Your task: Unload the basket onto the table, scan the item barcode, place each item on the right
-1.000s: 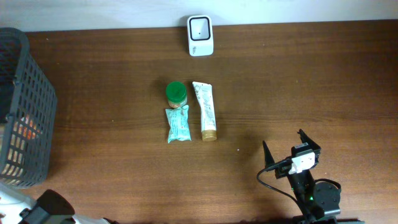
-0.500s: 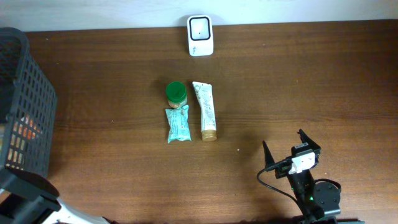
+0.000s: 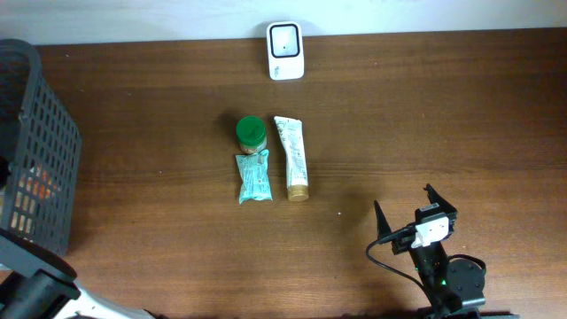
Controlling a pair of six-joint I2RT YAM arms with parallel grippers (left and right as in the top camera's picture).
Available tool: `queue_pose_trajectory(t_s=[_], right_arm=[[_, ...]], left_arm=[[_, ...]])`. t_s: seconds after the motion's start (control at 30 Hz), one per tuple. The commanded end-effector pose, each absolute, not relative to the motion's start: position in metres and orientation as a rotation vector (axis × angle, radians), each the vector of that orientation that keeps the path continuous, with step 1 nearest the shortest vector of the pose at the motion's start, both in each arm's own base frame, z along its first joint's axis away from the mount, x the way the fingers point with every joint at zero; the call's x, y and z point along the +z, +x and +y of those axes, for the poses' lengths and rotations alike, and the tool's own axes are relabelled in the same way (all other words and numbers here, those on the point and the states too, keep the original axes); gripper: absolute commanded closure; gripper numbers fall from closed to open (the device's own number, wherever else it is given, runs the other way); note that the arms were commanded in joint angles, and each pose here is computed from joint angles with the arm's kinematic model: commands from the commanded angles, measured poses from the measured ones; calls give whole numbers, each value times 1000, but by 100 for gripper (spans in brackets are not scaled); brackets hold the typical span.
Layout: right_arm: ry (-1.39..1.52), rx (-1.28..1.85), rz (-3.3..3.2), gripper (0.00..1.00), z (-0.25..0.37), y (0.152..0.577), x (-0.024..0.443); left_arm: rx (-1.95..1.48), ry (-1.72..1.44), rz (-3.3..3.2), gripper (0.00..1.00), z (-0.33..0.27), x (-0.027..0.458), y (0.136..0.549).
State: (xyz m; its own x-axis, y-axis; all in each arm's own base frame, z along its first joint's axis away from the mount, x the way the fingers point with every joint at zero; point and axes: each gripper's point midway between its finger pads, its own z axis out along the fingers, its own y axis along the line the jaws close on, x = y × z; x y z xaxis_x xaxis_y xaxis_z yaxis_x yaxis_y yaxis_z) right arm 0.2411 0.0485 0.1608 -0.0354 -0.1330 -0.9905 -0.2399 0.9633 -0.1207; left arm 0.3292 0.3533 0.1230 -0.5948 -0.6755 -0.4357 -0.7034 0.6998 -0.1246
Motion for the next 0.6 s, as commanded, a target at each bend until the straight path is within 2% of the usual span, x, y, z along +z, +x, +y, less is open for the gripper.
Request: queue_pose_trajectory(t_s=[0.0, 0.03, 0.2, 0.43, 0.57], right_arm=[[-284, 98, 1616, 2, 49, 241, 158], [-284, 99, 1616, 2, 49, 241, 158], [-284, 98, 1616, 2, 49, 241, 158], [-284, 98, 1615, 2, 49, 241, 158], [-284, 98, 1616, 1, 49, 241, 158]], left_arm=[[-10, -987, 2508, 33, 347, 96, 336], [-23, -995, 2521, 37, 346, 88, 336], [-79, -1034, 2584, 43, 342, 52, 332], [-126, -1039, 2597, 43, 342, 24, 337], [-139, -1046, 2608, 47, 342, 15, 337]])
